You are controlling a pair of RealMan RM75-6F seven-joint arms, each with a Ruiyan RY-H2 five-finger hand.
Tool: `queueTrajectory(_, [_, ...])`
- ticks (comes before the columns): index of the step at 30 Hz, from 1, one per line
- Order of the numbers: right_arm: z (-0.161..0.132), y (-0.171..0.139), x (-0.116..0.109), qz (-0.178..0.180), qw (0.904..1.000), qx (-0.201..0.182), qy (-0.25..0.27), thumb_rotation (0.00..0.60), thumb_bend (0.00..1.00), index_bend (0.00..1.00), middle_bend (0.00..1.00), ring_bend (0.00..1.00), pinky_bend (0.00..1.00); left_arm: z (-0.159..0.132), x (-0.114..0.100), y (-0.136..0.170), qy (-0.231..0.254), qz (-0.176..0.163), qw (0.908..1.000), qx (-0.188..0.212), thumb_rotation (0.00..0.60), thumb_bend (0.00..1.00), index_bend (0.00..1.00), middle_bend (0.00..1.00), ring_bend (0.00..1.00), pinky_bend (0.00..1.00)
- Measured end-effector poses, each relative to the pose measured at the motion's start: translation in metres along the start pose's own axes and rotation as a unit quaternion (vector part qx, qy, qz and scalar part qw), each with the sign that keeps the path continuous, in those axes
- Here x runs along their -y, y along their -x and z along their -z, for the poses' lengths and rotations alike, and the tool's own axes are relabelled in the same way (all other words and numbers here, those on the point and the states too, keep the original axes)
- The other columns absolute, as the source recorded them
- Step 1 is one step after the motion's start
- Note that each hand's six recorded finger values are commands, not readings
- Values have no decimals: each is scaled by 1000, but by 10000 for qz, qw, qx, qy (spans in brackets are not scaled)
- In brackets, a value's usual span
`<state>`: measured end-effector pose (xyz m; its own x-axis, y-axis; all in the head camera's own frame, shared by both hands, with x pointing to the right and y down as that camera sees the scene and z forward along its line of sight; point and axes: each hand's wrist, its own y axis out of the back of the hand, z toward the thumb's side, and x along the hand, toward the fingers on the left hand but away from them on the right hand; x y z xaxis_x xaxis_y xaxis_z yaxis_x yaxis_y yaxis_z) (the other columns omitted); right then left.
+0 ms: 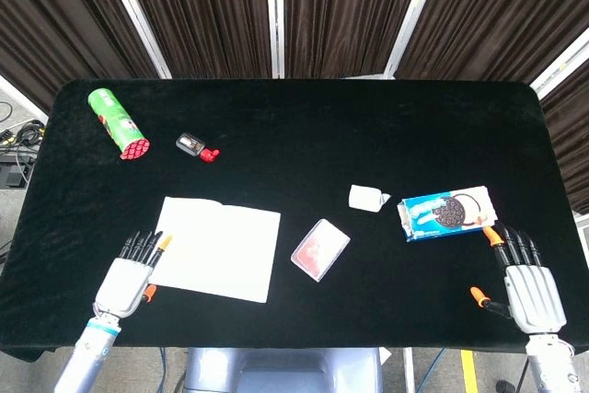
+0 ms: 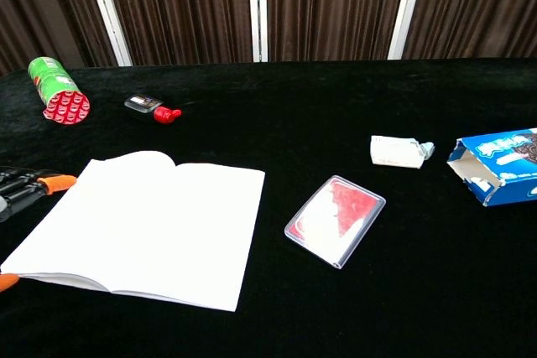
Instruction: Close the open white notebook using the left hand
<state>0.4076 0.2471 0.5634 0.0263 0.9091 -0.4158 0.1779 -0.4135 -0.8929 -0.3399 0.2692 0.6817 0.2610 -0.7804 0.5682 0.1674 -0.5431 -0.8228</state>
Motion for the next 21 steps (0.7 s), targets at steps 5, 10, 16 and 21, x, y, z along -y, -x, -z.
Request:
queueTrajectory(5, [0, 0, -1, 9, 10000, 2, 18, 600, 85, 0, 0, 0, 0, -7, 5, -5, -65, 61, 9999, 74, 600, 290, 0, 0, 0, 0])
queueTrajectory(10, [0, 0, -2, 25, 10000, 3, 34, 600, 86, 0, 0, 0, 0, -10, 10, -6, -84, 135, 9998, 81, 600, 291, 0, 0, 0, 0])
queueTrajectory(16, [0, 0, -2, 24, 10000, -12, 34, 600, 86, 0, 0, 0, 0, -11, 12, -8, -153, 120, 9998, 97, 600, 293, 0, 0, 0, 0])
queueTrajectory(21, [-1, 0, -1, 16, 10000, -15, 26, 600, 86, 0, 0, 0, 0, -12, 13, -12, -178, 84, 9998, 84, 600, 298, 0, 0, 0, 0])
